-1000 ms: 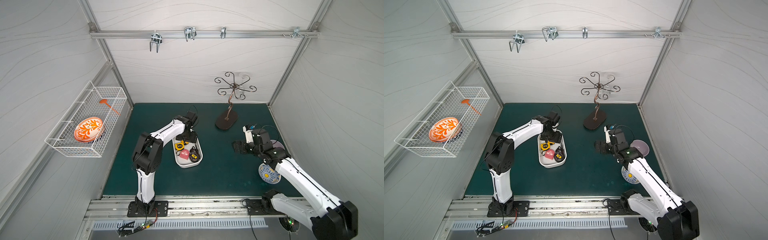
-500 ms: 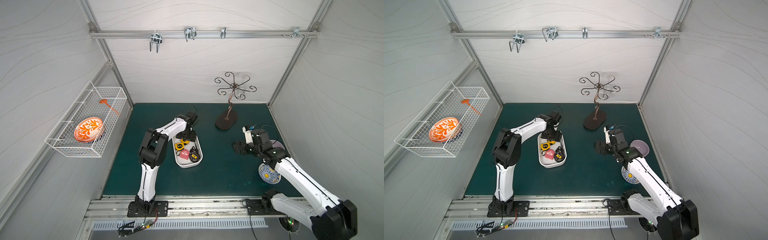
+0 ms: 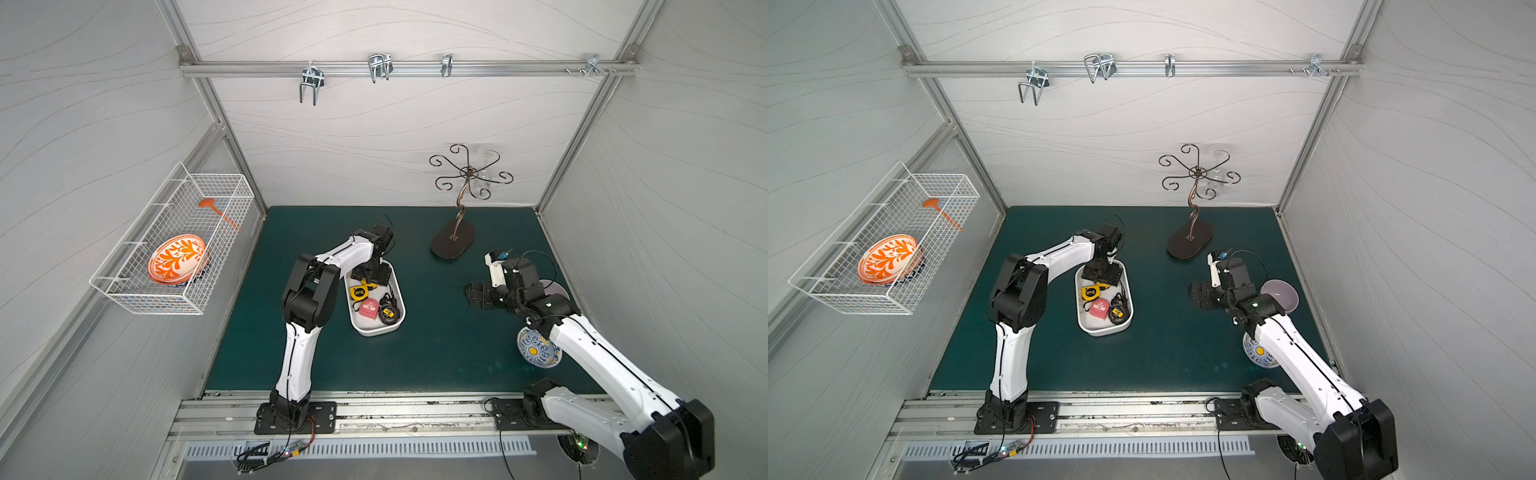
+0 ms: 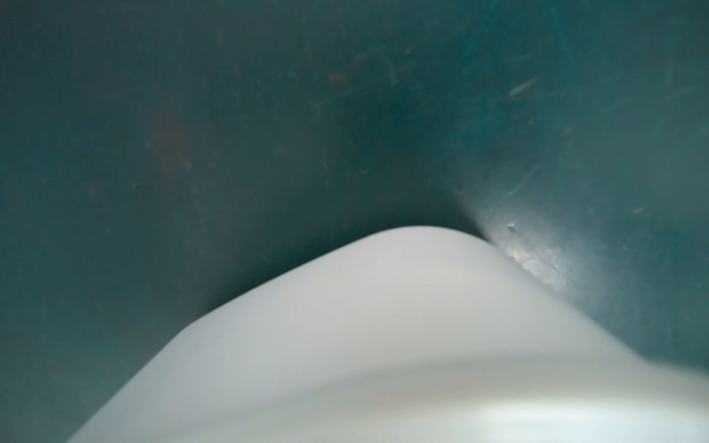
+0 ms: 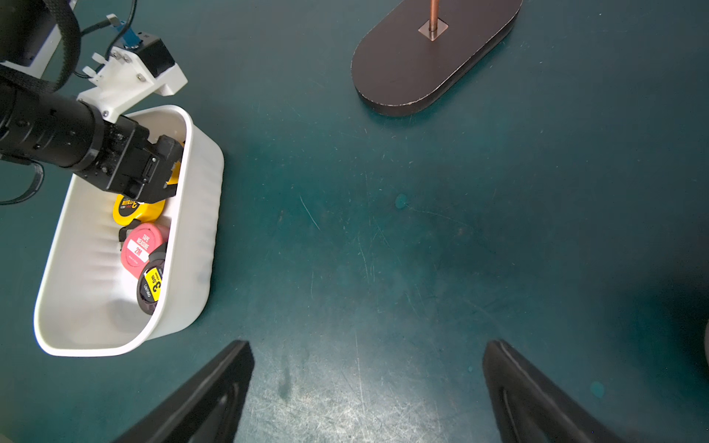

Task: Take the tape measure out of the storage box
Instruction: Pick up the tape measure from the storage box.

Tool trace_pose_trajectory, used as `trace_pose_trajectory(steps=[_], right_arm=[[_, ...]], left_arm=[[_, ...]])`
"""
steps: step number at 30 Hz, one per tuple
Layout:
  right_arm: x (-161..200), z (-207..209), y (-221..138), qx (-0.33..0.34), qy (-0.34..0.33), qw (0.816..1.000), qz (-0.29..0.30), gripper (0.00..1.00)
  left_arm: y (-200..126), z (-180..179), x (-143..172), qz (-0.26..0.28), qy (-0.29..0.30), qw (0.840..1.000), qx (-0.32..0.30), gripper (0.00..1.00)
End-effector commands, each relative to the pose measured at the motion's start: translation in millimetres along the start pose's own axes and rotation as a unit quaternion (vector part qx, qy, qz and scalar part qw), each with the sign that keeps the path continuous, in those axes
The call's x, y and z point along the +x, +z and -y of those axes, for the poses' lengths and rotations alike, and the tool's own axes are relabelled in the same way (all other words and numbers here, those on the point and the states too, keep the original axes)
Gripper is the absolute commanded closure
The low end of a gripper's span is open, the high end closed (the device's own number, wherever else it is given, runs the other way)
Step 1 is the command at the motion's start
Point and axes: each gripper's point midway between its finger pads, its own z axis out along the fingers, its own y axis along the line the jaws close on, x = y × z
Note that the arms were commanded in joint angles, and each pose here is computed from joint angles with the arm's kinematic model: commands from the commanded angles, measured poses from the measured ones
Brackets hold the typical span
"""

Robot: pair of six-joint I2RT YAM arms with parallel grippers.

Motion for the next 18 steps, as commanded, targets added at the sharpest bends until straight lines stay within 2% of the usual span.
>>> trace_pose_trajectory(steps=[1,6,13,18], right_arm=[[5.5,3.3,-2.6,0.008,-0.001,1.0,-0.008,0.01],[5.9,3.8,-3.1,0.009,-0.001,1.0,-0.008,0.01],[5.1,3.0,-5.3,0.007,0.001,1.0,-0.005,0.01],[6.1,0.6,-5.3,0.0,0.001,1.0,-0.006,0.01]], left_arm=[[-1.0,4.6,-13.2,0.014,0.005,1.0,0.012,0.22],[0.3,5.9,-14.2,0.013,0.011,1.0,0.015,0.31],[4.6,6.2,-8.3,0.0,0.011,1.0,0.016,0.63],[-8.3,6.1,-6.6,0.005,-0.001,1.0,0.022,0.89]])
